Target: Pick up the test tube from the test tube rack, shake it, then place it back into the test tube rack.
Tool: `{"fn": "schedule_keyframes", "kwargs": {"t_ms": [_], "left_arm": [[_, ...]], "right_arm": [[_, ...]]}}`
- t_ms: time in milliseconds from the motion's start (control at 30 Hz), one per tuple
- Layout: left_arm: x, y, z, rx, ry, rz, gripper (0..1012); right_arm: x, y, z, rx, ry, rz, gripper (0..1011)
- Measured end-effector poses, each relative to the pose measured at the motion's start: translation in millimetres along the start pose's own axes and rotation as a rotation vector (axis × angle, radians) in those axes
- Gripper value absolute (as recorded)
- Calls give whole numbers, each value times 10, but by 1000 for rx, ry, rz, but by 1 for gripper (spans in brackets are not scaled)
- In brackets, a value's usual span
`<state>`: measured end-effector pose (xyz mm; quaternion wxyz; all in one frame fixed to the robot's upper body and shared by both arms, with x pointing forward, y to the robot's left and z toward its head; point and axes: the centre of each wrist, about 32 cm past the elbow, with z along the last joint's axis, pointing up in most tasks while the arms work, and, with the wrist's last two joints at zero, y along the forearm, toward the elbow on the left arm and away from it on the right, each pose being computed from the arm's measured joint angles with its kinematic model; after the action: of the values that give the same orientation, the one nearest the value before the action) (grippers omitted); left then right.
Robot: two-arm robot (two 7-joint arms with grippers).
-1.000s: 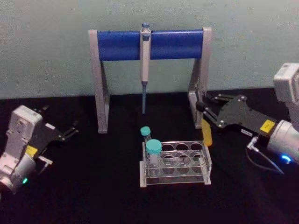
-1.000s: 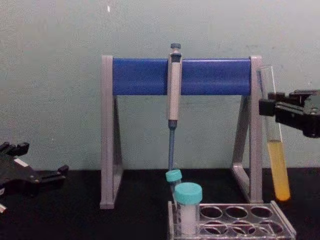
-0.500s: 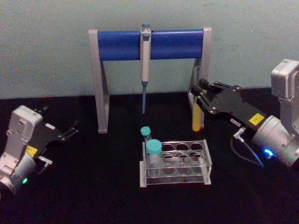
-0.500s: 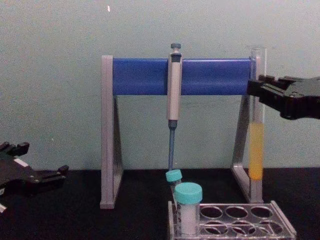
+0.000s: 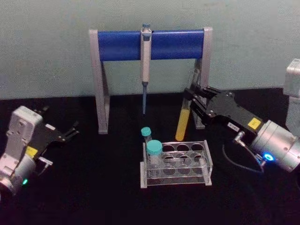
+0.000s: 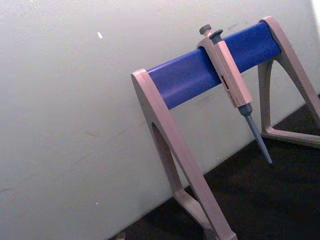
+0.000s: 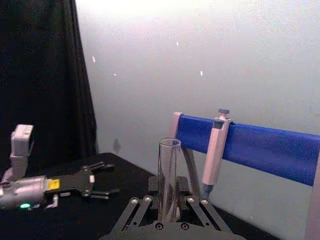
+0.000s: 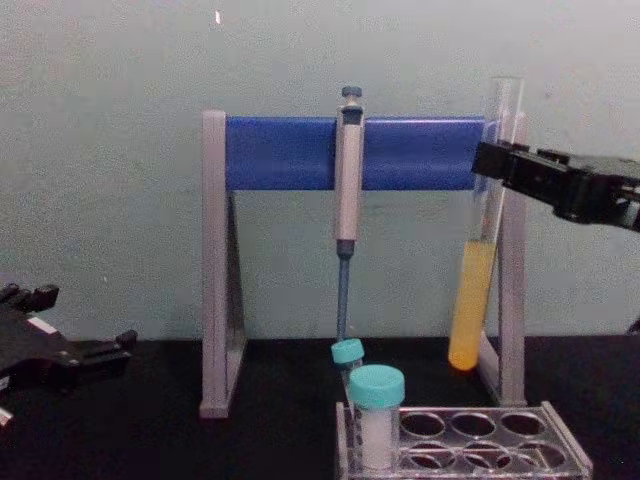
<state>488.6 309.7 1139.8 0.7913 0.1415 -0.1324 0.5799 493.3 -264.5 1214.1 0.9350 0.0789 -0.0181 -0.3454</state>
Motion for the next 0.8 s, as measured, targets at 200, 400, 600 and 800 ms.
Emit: {"fn": "schedule_keyframes", "kwargs": {"t_ms": [200,400,600,800], "left_arm": [[0,0,0,0,0,0,1001],[0,0,0,0,0,0,1001],[0,0,0,0,0,0,1001],[0,0,0,0,0,0,1001]], "right_arm": [[14,-55,34,-21,-18,16,227],[30,-52,-10,-34,-45,7,227],[46,-19,-91,-41,-59,1,227],[50,5,-156,-54,-86,-11,227]]}}
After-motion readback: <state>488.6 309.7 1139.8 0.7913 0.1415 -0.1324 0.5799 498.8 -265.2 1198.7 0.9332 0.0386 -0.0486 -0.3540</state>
